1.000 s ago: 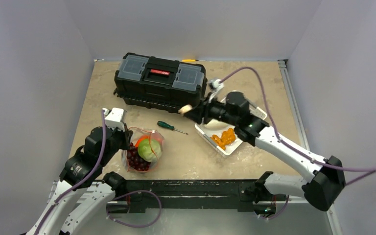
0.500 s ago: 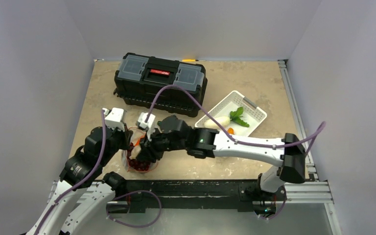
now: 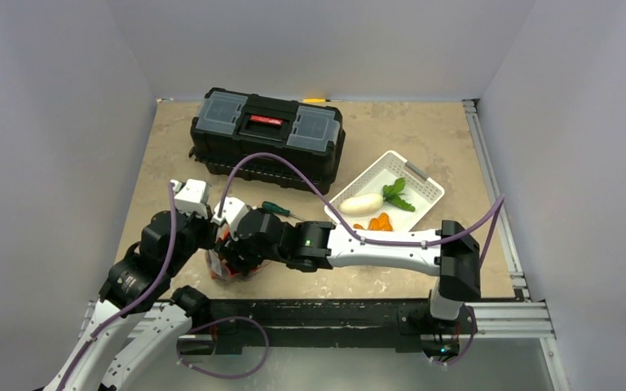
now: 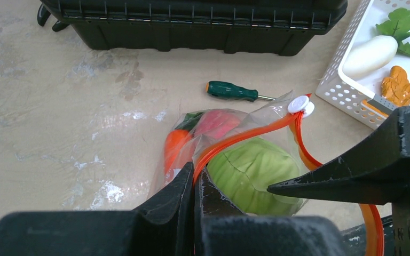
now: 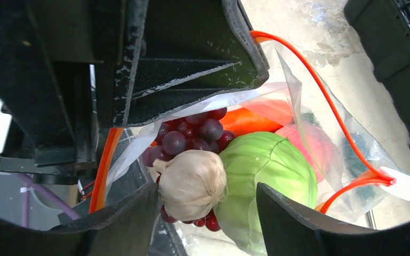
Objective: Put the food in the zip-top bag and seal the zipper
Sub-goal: Place the fake vegetable in the zipper food storage bag.
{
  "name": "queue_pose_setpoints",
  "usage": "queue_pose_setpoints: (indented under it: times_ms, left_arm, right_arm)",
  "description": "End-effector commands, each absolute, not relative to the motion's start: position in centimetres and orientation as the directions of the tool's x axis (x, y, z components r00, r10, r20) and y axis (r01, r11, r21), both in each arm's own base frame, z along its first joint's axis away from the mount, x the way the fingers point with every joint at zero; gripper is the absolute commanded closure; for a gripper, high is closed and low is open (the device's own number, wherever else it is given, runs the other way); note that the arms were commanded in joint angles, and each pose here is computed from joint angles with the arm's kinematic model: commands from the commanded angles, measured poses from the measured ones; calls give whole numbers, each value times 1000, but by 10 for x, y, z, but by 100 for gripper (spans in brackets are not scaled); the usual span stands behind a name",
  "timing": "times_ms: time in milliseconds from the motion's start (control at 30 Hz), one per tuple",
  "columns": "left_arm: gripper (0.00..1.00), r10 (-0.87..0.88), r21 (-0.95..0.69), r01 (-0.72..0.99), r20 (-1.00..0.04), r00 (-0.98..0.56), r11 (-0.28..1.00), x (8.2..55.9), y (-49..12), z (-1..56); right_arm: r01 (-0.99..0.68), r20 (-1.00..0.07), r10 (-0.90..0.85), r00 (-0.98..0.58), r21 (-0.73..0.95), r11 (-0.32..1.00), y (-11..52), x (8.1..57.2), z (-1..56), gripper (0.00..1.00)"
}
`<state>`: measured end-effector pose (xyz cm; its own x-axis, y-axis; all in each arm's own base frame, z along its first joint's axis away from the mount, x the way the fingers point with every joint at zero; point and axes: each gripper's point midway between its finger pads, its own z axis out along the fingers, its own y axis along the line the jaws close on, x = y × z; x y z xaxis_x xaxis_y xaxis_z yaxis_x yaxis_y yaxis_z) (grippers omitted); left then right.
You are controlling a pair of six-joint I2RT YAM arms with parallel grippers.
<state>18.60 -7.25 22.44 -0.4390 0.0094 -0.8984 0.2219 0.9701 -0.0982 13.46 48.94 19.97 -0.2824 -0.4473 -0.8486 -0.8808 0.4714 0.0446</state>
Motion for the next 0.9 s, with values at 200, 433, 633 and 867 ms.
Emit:
queue_pose_setpoints:
  times_ms: [200, 433, 633, 867]
  left_arm:
    - [100, -2, -98, 225, -920, -391, 969, 191, -73, 240]
    - [100, 29, -110, 323, -918, -396, 940, 187, -89, 238]
    - [100, 87, -174, 560, -909, -407, 810, 171, -134, 235]
    - [100, 144, -322, 763, -869, -473, 561, 138, -185, 232]
  right_arm:
    - [-881, -940, -223, -260, 136, 453, 469, 125, 287, 22]
    - [-869, -972, -41, -230, 186, 459, 422, 142, 312, 20]
    - [-961, -990, 92, -103, 123, 247, 369, 138, 301, 6]
    - [-983, -992, 84, 89, -74, 166, 327, 131, 284, 1]
